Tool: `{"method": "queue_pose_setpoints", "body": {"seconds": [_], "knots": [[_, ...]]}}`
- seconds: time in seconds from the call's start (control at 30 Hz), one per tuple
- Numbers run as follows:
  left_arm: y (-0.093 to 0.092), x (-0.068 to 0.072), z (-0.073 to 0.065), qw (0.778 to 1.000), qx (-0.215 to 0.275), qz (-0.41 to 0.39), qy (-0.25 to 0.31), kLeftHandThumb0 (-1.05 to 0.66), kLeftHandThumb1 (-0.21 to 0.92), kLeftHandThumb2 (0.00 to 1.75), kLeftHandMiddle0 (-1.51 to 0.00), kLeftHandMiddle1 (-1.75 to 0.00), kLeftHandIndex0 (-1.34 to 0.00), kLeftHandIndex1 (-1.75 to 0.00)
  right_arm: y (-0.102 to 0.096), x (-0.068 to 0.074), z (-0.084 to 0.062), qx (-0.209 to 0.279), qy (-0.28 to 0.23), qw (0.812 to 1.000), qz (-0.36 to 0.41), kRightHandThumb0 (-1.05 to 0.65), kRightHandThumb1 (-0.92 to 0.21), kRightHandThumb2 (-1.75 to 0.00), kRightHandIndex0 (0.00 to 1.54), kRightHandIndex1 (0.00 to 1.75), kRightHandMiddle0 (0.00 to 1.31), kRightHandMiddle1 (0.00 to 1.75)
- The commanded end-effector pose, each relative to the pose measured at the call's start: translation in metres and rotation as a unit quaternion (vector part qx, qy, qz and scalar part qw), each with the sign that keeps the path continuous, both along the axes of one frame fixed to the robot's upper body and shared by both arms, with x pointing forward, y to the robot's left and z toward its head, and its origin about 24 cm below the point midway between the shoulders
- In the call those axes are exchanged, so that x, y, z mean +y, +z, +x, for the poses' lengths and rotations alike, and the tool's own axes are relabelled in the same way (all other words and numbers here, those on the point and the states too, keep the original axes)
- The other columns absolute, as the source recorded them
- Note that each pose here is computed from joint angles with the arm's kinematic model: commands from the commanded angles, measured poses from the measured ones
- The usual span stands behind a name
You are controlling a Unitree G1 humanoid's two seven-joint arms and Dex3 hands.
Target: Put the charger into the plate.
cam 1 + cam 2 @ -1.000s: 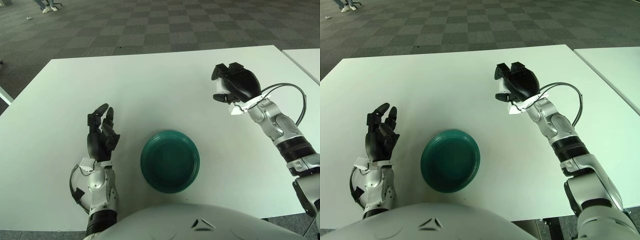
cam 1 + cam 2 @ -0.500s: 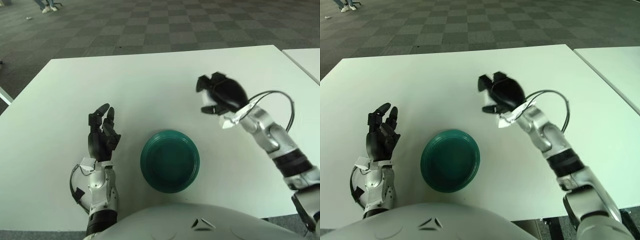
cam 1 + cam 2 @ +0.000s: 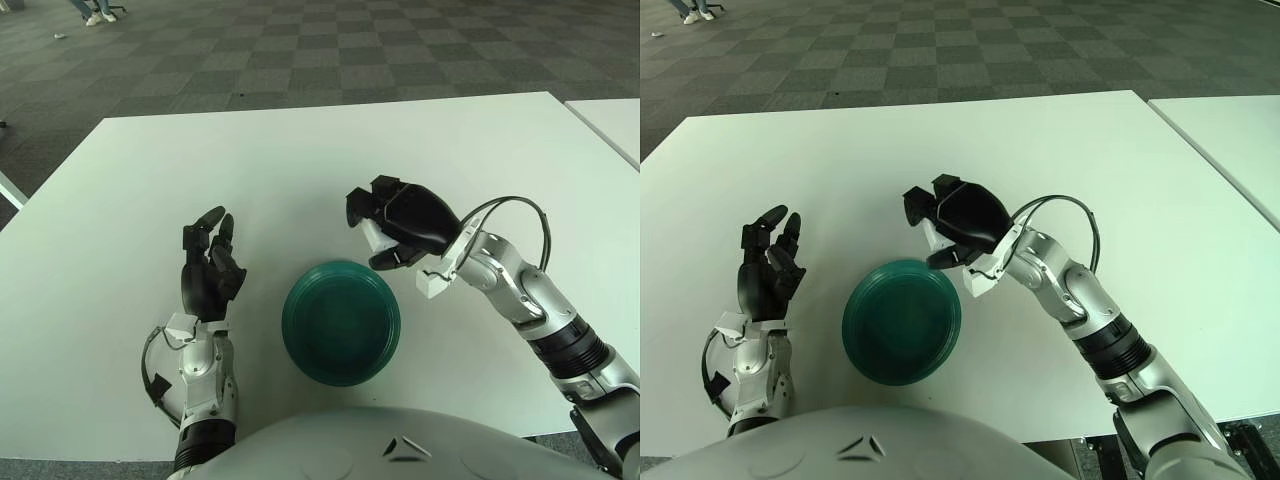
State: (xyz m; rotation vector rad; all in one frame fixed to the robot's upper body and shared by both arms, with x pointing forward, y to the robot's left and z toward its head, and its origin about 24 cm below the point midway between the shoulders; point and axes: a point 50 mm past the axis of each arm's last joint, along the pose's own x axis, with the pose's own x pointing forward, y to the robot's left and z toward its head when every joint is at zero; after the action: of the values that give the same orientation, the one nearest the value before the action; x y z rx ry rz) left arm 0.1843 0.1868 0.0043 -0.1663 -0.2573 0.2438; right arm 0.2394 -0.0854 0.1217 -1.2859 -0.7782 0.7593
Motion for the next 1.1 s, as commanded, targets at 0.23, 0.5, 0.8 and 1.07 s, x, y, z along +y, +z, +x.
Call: {"method": "queue_pose_setpoints", "body": {"seconds": [0.23, 0.5, 0.8, 1.07], "knots": [[-0.057, -0.031, -0.045, 0.985, 0.145, -0.088, 0.024, -0.88, 0.92, 0.92, -0.35, -0.03, 0.0, -1.06, -0.013, 0.014, -0.018, 0.007, 0.082, 0.997, -0.006, -0.45, -0.42, -1.19, 1.1, 1.75, 0.53, 1.75], [-0.056, -0.038, -0.043, 0.985, 0.144, -0.086, 0.027, -0.89, 0.92, 0.92, -0.37, -0.04, -0.03, -1.11, -0.031, 0.019, -0.021, 0.001, 0.109, 0.994, -0.02, -0.45, -0.39, -1.22, 1.13, 1.75, 0.55, 1.75], [-0.052, -0.049, -0.039, 0.986, 0.146, -0.082, 0.023, -0.91, 0.92, 0.93, -0.41, -0.06, -0.04, -1.13, -0.032, 0.02, -0.019, -0.015, 0.144, 0.989, -0.036, -0.46, -0.36, -1.26, 1.11, 1.75, 0.57, 1.75], [-0.049, -0.055, -0.037, 0.987, 0.147, -0.066, 0.022, -0.9, 0.92, 0.94, -0.43, -0.08, -0.07, -1.14, -0.03, 0.017, -0.022, -0.014, 0.179, 0.981, -0.073, -0.44, -0.44, -1.16, 1.11, 1.75, 0.52, 1.75]]}}
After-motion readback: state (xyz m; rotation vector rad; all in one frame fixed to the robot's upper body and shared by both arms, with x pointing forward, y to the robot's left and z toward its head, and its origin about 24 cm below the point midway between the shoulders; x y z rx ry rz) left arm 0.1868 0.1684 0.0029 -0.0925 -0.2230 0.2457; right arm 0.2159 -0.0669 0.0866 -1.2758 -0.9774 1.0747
